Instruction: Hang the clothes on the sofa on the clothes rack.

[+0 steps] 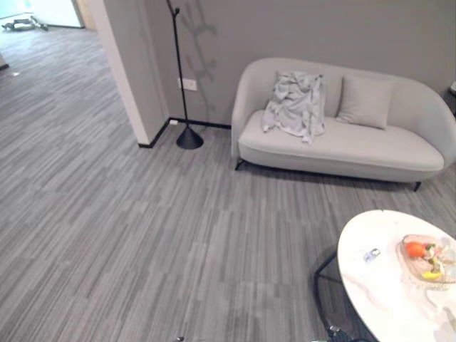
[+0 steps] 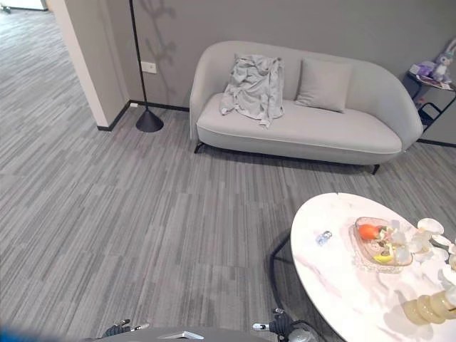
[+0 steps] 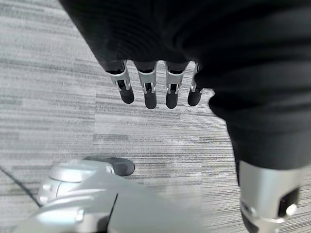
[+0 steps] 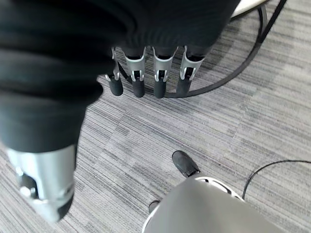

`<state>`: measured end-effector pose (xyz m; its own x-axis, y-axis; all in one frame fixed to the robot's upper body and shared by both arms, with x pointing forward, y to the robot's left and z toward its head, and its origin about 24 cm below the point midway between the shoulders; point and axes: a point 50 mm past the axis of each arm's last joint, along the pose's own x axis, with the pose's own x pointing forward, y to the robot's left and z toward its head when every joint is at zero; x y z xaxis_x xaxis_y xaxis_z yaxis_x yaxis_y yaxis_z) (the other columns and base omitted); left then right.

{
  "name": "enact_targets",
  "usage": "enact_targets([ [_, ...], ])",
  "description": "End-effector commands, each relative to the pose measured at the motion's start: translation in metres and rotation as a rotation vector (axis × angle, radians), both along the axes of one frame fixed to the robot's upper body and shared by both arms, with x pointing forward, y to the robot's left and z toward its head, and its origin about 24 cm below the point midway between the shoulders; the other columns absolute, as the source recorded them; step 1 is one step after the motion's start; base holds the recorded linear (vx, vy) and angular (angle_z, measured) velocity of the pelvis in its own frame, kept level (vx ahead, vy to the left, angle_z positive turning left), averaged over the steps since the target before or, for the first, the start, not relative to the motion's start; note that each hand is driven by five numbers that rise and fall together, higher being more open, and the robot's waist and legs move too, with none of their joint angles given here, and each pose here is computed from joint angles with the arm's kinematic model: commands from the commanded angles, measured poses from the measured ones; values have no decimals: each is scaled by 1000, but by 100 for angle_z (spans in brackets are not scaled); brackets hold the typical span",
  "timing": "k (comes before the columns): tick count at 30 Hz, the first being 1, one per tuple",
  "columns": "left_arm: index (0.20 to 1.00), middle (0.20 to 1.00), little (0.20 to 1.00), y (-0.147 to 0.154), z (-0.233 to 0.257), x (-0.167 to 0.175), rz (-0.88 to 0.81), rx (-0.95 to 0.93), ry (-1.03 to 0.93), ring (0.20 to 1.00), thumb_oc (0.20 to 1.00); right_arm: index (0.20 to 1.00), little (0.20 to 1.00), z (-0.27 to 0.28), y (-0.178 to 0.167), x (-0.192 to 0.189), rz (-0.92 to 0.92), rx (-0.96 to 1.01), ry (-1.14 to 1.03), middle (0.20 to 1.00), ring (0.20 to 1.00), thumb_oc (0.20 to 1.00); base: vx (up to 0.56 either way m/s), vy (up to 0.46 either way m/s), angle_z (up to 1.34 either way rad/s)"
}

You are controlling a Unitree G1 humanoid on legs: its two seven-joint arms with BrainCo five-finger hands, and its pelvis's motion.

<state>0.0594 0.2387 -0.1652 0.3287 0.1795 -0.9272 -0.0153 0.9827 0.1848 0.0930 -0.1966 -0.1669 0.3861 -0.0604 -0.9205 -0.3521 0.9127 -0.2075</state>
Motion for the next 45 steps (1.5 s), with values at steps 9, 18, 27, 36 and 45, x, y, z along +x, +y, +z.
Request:
enact_targets([
  [9,1000,1000,1000,5,2,13,-58,30,3,1000,1000,1000,1000,6,-1,23,22,-13,-68,1000,1000,1000,18,-16,2],
  [18,1000,1000,1000,2,2,15,-83,29,2,1000,1000,1000,1000,5,-6,16,1,-23,-53,1000,1000,1000,0,0,0],
  [27,1000,1000,1000,0,3,20,-106,28,-12,1000,1000,1000,1000,4,-11,9,-24,-29,-36,1000,1000,1000,3,-2,-3],
  [36,1000,1000,1000,-2,2,19,-108,24,-8,1000,1000,1000,1000,3,-12,5,-29,-33,-23,1000,1000,1000,4,0,-5],
  [45,1000,1000,1000,3,2,15,-74,29,5,1000,1000,1000,1000,4,-12,10,-23,-34,-34,1000,1000,1000,13,-42,1],
])
